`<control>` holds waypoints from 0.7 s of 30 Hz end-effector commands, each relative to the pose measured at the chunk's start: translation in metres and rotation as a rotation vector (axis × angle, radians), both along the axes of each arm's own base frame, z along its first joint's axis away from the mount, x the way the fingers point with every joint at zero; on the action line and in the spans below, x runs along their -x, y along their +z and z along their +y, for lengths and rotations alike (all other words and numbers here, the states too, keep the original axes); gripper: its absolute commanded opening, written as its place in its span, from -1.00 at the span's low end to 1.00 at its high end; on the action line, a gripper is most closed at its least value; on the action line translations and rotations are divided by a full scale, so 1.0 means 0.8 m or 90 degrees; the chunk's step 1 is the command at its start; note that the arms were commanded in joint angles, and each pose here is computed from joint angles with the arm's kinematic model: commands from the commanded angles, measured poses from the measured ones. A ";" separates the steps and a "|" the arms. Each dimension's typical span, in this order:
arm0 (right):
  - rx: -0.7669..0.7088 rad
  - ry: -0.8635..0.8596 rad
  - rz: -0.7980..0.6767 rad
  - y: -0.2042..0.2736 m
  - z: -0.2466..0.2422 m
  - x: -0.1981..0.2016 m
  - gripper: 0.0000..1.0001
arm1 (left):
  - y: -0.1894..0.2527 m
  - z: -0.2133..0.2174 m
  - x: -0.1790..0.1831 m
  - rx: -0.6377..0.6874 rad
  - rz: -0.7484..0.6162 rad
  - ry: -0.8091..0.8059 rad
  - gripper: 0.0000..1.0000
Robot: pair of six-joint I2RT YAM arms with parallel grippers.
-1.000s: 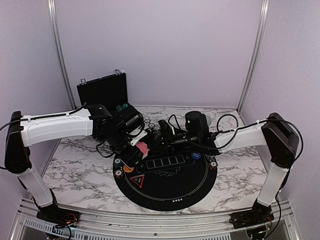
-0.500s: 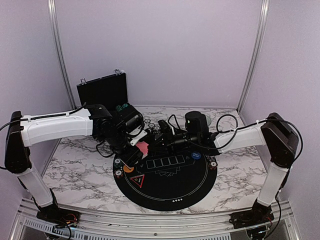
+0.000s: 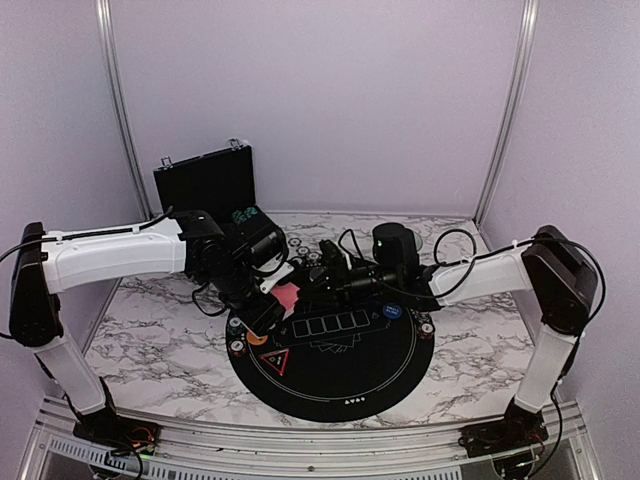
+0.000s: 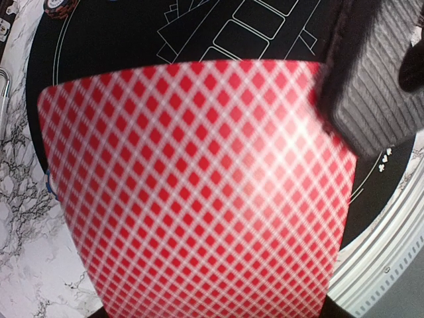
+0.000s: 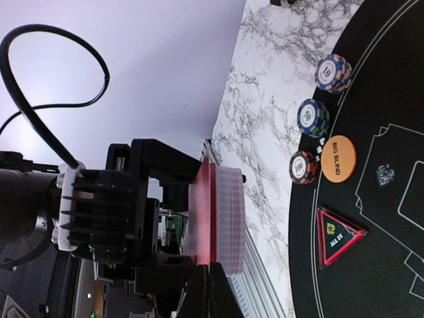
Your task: Distribute texas hold em gaming equipment
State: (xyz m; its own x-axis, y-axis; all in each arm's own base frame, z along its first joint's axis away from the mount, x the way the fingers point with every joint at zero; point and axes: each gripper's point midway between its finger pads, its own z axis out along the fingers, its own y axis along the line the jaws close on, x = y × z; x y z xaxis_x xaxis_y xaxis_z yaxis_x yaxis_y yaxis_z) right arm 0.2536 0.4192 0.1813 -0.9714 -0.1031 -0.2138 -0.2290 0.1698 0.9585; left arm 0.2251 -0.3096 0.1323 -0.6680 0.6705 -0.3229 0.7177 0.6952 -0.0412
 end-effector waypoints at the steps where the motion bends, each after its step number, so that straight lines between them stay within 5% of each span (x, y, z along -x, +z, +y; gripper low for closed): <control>1: -0.024 -0.007 -0.018 0.021 -0.008 -0.005 -1.00 | 0.021 -0.001 -0.005 0.030 -0.027 0.000 0.00; 21: -0.066 -0.033 0.002 0.042 -0.039 -0.011 -1.00 | 0.024 0.006 -0.009 0.028 -0.037 0.010 0.00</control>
State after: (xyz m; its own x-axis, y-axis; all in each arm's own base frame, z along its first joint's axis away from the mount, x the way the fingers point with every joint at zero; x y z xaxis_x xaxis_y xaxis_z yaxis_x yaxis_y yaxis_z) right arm 0.2626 0.3955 0.1908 -0.9830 -0.0435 -0.1781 -0.1825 0.1356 0.9738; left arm 0.2267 -0.3092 0.1359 -0.6661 0.6630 -0.3416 0.7157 0.6971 -0.0427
